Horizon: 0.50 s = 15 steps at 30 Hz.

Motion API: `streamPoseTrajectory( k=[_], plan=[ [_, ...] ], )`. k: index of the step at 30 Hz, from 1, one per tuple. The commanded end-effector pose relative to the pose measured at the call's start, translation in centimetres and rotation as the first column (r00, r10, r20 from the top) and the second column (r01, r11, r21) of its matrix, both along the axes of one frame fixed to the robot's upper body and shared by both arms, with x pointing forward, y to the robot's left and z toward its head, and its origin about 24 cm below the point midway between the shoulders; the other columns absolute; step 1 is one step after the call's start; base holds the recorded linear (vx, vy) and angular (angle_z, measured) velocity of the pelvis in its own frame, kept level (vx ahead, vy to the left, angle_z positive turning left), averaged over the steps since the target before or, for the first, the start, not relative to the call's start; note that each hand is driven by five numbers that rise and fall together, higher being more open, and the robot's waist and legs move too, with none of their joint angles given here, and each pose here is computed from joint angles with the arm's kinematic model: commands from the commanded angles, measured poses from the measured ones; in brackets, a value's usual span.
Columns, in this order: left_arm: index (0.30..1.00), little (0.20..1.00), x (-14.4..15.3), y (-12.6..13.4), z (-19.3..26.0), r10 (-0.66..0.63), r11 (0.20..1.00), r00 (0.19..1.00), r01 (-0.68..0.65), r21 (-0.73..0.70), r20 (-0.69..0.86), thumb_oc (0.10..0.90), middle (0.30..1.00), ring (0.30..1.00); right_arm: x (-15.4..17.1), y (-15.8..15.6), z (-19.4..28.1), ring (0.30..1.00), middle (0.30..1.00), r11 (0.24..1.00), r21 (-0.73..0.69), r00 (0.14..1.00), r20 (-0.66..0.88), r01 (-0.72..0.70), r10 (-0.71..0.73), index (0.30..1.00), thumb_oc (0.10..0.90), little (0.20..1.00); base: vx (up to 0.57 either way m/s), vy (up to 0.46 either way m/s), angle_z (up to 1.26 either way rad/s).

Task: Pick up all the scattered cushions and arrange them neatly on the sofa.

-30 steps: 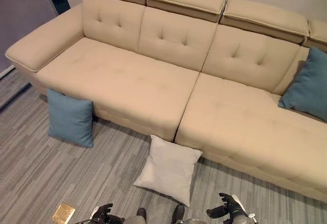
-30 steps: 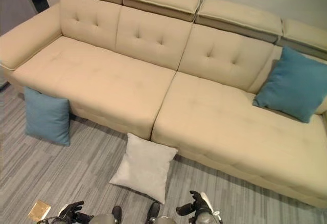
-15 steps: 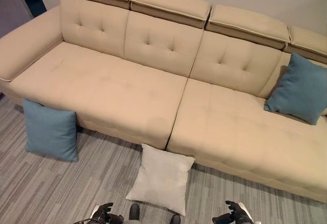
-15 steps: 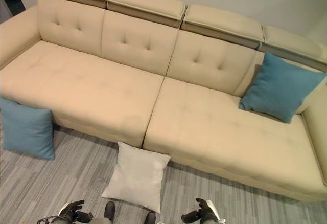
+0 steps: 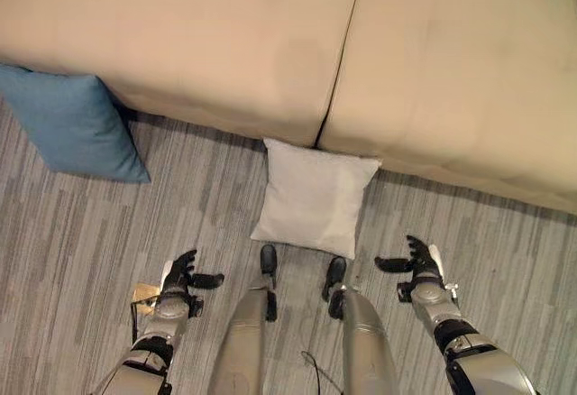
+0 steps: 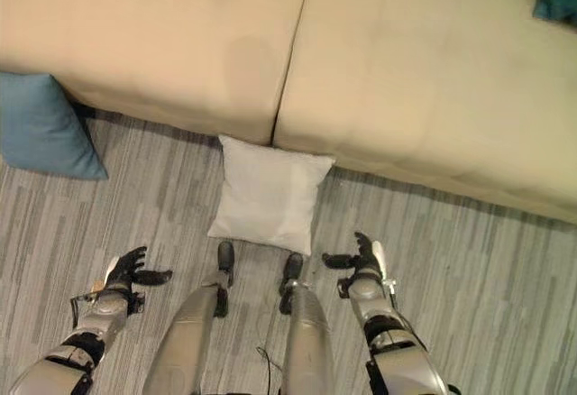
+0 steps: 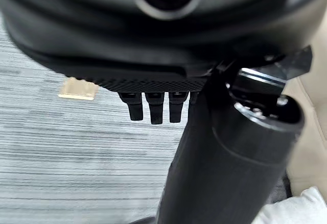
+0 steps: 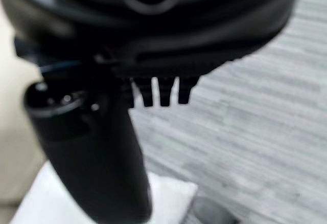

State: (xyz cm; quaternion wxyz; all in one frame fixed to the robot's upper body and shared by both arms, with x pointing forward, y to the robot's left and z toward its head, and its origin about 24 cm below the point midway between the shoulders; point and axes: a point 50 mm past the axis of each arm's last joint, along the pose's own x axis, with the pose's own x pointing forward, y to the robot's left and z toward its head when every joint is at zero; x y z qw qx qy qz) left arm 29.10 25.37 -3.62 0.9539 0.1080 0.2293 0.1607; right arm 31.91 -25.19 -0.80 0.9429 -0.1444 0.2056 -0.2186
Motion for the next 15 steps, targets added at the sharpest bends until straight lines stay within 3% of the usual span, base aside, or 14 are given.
streamPoseTrajectory(
  k=[1,7,15],
  plan=[
    [0.9,0.9,0.0,0.5,0.6,0.079,0.997,0.993,-0.077,-0.03,0.083,0.8,0.9,0.9,-0.9,-2.2,0.7,0.9,0.9,0.995,-0.009,0.992,0.076,0.103,-0.102,0.9,0.8,0.9,-0.07,-0.022,-0.13],
    [0.9,0.9,4.8,0.2,7.0,0.115,0.993,0.941,-0.102,-0.059,0.318,0.8,0.9,0.9,4.1,-0.9,8.6,0.9,0.9,0.997,-0.045,0.94,0.338,0.064,-0.045,0.9,0.8,0.9,0.0,-0.017,-0.14],
    [0.9,0.9,8.1,-1.1,13.4,0.107,0.994,0.861,-0.076,-0.082,0.497,0.8,0.9,0.9,6.7,1.5,14.7,0.9,0.9,0.998,-0.07,0.861,0.508,0.008,0.029,0.9,0.8,0.9,0.07,-0.025,-0.02]
  ],
)
